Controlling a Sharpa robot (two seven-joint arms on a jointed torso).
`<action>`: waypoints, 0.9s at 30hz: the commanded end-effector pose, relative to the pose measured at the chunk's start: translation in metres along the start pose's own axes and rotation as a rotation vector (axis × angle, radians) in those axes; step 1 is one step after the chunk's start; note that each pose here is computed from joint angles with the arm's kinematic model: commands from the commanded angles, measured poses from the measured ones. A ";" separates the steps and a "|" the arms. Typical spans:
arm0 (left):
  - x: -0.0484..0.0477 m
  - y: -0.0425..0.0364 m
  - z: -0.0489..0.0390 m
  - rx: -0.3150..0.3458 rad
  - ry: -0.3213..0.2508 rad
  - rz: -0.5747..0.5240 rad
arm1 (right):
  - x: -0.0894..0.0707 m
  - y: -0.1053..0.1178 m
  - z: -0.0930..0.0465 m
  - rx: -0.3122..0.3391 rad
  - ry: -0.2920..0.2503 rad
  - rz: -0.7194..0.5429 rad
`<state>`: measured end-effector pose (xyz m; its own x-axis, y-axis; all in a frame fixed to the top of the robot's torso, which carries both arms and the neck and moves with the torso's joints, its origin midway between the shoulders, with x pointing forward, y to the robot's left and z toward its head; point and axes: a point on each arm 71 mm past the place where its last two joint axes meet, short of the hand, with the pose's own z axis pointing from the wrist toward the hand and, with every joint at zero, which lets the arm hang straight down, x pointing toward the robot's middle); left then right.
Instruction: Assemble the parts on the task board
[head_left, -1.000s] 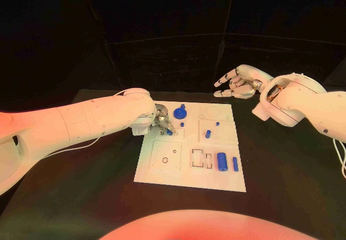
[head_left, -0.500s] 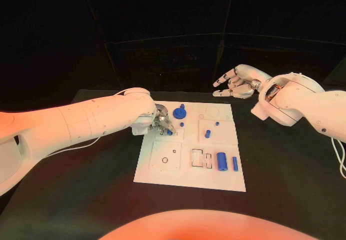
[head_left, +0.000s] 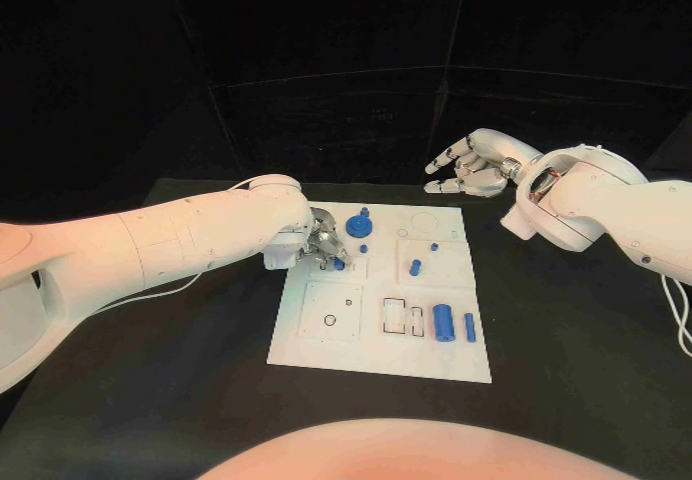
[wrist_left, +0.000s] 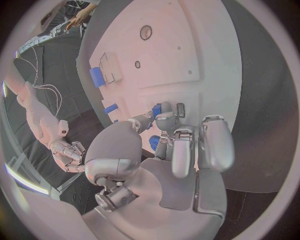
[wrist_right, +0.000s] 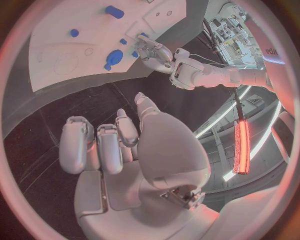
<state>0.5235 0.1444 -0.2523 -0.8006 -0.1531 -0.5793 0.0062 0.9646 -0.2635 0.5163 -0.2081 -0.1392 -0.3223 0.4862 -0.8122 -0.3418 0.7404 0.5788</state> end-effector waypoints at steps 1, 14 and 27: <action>-0.0002 0.0000 0.0007 -0.005 0.009 0.012 | -0.001 0.002 0.001 -0.012 0.004 -0.003; -0.0012 -0.0013 0.0019 -0.008 0.021 0.021 | 0.000 0.002 0.001 -0.013 0.006 -0.003; -0.0019 -0.0010 0.0012 -0.005 0.005 0.009 | 0.000 0.001 0.001 -0.019 0.014 -0.004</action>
<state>0.5256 0.1434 -0.2526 -0.8065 -0.1444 -0.5733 0.0088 0.9667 -0.2558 0.5168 -0.2077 -0.1398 -0.3286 0.4821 -0.8122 -0.3455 0.7390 0.5784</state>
